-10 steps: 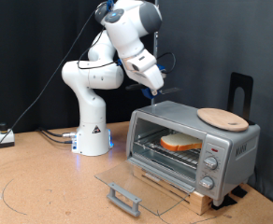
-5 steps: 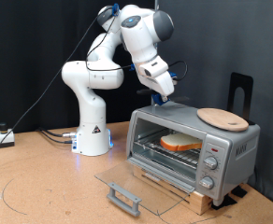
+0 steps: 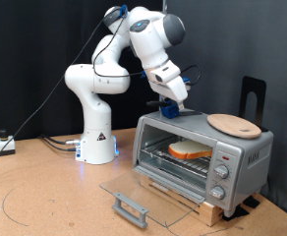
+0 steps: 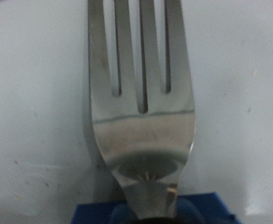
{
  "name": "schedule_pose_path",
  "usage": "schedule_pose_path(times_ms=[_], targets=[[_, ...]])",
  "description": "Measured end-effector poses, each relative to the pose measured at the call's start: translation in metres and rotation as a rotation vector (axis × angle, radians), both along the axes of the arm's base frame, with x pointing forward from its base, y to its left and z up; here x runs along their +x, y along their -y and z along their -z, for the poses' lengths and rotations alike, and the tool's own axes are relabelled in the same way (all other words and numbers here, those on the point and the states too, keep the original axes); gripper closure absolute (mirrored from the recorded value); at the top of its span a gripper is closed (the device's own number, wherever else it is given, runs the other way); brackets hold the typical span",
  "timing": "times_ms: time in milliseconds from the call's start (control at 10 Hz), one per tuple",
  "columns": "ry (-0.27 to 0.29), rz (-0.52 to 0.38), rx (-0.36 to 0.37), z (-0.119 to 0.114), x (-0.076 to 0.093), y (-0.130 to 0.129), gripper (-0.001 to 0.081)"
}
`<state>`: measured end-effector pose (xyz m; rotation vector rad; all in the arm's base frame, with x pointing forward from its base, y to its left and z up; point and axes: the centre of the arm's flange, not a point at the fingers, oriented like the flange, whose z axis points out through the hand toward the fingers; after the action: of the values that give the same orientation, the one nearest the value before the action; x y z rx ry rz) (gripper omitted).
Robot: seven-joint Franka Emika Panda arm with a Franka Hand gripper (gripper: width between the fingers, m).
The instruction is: Make a piece of toast with the oven
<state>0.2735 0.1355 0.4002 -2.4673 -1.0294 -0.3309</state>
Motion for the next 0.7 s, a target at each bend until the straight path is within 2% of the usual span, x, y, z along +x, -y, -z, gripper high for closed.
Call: schedule_pose_path(times_ms=[200,400,700], targets=[[0.007,-0.009,0.082,-0.024,-0.004,0.012,0.0003],[0.004,-0.016,0.095,-0.042,-0.008,0.024,-0.0003],[0.005,-0.025,0.094,-0.043,-0.004,0.031,-0.0003]])
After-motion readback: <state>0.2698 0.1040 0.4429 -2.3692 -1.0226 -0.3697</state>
